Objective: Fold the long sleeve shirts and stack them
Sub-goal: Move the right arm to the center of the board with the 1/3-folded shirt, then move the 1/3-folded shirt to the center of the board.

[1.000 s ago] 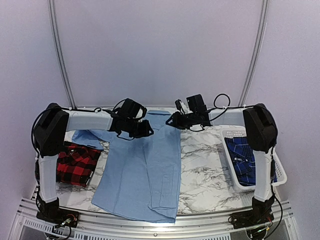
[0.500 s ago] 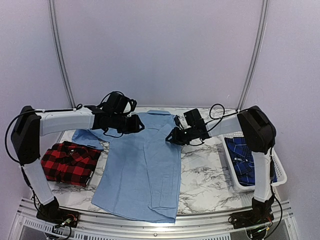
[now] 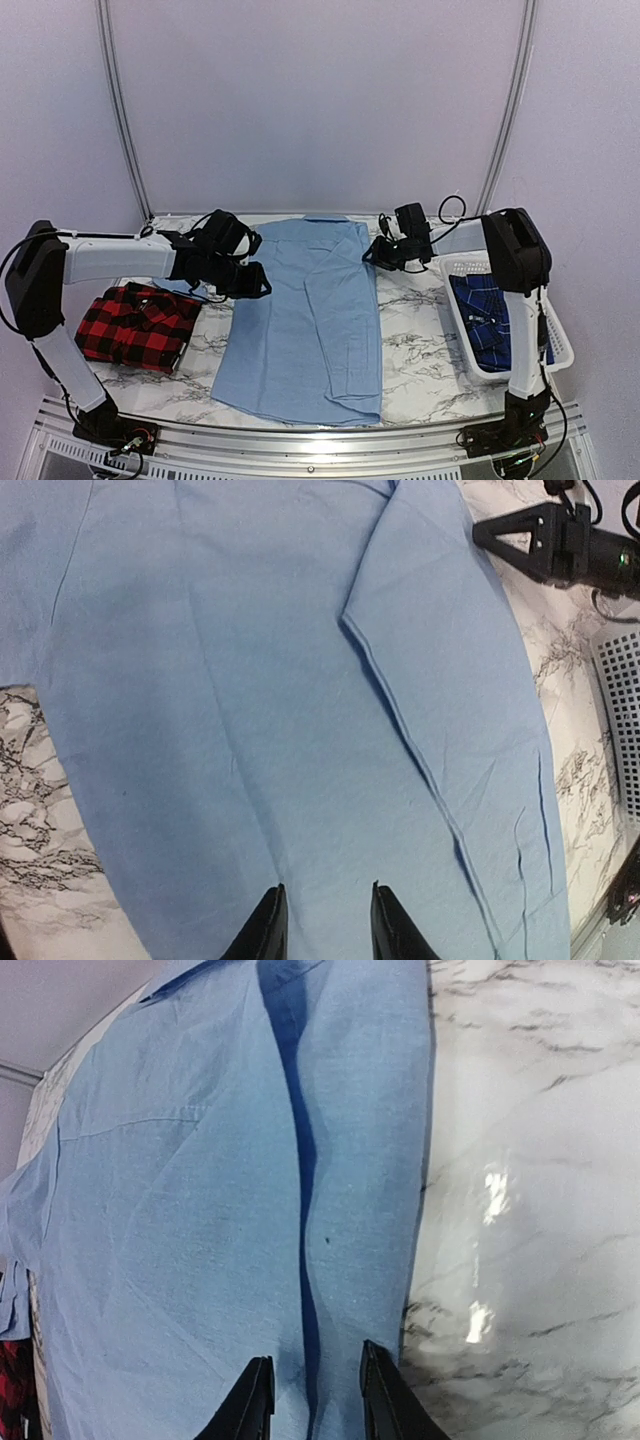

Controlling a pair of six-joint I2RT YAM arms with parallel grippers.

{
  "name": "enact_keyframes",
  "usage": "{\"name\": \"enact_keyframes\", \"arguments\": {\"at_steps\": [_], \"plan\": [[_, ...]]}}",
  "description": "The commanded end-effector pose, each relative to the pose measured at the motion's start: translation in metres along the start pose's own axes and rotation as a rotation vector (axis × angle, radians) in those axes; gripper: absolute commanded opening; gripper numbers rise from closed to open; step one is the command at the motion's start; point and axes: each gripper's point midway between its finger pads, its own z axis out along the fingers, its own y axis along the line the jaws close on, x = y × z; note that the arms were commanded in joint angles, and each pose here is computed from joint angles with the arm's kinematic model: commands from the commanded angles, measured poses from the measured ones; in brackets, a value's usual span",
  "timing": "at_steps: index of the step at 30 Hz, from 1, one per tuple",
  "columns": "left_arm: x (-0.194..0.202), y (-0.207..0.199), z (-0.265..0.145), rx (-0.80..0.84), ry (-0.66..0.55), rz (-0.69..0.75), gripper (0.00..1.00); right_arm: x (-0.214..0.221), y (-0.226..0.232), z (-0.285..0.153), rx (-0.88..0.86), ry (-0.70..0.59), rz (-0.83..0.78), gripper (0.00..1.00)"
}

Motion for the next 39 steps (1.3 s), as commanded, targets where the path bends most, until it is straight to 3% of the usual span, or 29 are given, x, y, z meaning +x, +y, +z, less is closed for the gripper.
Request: {"name": "enact_keyframes", "arguments": {"at_steps": [1, 6, 11, 24, 32, 39], "plan": [[0.014, -0.010, -0.009, 0.013, 0.029, 0.022, 0.31, -0.007, -0.047, 0.010, 0.140, 0.037, 0.011, 0.31], [0.052, 0.001, -0.004, -0.021, 0.107, 0.035, 0.31, -0.030, -0.025, -0.001, 0.131, 0.013, -0.061, 0.32], [0.093, 0.001, 0.000, -0.029, 0.196, 0.071, 0.31, -0.021, 0.008, -0.025, 0.139, 0.002, -0.145, 0.34], [0.176, 0.000, -0.001, -0.080, 0.346, 0.114, 0.29, 0.109, 0.075, -0.070, 0.066, 0.099, -0.249, 0.37], [0.213, -0.010, -0.006, -0.077, 0.409, 0.117, 0.29, 0.190, 0.036, -0.094, 0.129, 0.199, -0.186, 0.37], [0.224, -0.021, -0.012, -0.085, 0.404, 0.124, 0.28, 0.218, 0.010, -0.114, 0.184, 0.235, -0.161, 0.37]]}}
